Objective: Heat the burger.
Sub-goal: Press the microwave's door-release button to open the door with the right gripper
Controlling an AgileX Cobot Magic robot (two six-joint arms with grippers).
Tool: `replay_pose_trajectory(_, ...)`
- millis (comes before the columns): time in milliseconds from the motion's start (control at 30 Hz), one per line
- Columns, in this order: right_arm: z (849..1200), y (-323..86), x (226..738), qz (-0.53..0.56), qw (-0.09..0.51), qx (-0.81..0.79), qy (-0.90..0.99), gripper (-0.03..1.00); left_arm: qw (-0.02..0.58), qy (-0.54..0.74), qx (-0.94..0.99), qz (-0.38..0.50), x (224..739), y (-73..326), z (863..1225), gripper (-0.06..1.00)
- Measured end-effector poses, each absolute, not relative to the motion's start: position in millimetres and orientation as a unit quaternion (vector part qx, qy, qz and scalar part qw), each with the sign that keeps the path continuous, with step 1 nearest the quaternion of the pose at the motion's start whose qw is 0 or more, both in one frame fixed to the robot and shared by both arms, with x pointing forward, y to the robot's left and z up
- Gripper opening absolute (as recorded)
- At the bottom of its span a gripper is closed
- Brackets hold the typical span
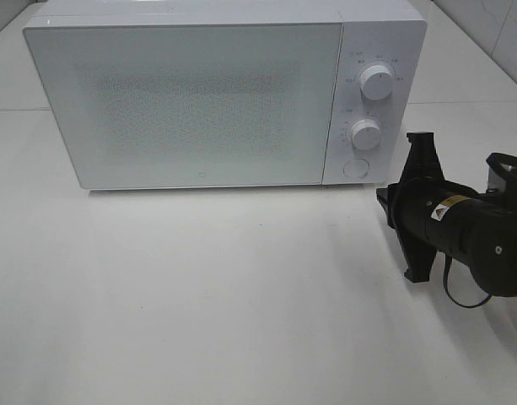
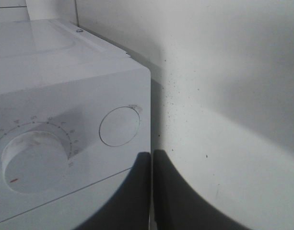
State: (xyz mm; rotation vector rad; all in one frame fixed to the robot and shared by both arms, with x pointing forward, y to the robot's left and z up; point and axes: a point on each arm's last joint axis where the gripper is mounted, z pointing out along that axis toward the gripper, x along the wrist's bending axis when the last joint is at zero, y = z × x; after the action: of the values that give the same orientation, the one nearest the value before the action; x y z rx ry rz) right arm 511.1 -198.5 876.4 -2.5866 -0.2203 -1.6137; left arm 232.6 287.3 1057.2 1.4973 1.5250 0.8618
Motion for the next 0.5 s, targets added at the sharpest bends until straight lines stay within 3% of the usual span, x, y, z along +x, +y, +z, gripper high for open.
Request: replay_pose_trajectory(500,869.2,-196.5,544.6,-0.545,0.055,-0.834,-0.067,0.01,0.406,0.605,0.594,0.342,232.6,287.3,1057.2,0.99)
